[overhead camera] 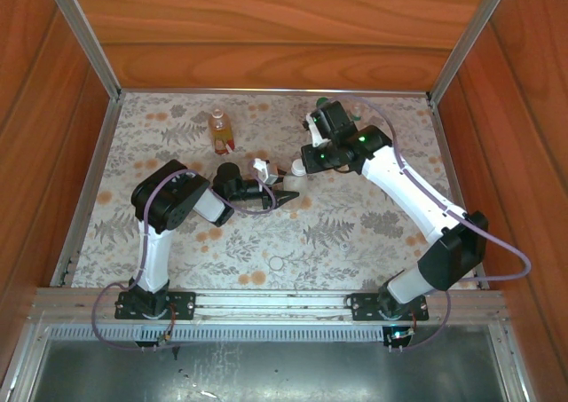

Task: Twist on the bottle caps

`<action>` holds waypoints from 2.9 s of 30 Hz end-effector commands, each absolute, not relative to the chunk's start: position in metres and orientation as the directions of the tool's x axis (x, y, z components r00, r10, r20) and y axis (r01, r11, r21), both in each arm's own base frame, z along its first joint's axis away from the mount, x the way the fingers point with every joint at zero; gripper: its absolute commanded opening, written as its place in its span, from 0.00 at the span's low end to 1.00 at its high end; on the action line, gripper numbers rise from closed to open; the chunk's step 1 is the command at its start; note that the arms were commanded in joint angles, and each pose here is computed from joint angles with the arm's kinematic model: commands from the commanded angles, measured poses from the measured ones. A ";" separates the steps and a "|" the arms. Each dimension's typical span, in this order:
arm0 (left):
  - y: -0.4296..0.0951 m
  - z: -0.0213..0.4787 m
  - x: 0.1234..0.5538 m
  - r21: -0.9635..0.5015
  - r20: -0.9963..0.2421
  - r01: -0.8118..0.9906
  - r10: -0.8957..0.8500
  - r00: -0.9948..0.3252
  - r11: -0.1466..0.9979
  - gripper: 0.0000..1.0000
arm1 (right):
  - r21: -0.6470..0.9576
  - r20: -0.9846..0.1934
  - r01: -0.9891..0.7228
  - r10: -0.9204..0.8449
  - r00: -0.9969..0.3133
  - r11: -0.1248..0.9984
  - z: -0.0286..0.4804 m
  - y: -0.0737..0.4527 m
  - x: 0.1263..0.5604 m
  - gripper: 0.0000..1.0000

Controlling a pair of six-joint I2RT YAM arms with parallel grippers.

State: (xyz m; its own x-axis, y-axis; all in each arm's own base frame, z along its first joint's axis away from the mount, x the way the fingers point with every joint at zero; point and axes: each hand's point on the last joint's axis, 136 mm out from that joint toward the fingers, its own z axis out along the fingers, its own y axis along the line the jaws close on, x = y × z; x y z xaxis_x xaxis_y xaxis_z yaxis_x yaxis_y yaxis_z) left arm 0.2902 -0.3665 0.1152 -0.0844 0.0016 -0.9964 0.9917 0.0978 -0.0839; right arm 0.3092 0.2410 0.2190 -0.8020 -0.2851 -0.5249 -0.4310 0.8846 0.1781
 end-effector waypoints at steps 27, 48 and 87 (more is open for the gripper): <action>-0.364 0.109 0.285 -0.097 -0.995 0.992 0.014 -0.098 0.082 0.61 | 0.161 -0.515 -0.420 -0.287 -0.808 0.893 0.229 0.239 0.307 0.27; -0.364 0.110 0.285 -0.098 -0.995 0.992 0.013 -0.099 0.081 0.61 | 0.049 -0.474 -0.453 -0.379 -0.795 0.890 0.221 0.262 0.301 0.57; -0.356 0.113 0.284 -0.130 -0.991 0.988 0.009 -0.131 0.079 0.61 | 0.212 -0.601 -0.872 -0.645 -0.472 0.441 0.209 0.285 0.268 0.56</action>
State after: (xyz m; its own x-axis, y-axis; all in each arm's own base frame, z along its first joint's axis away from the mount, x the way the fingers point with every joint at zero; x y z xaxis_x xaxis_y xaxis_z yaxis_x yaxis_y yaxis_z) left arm 0.2840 -0.3582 0.1134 -0.0862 0.0043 -0.9963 0.9934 0.0763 -0.0856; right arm 0.2871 0.2802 0.2054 -0.4653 -0.6527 -0.5979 -0.8645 0.4801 0.1486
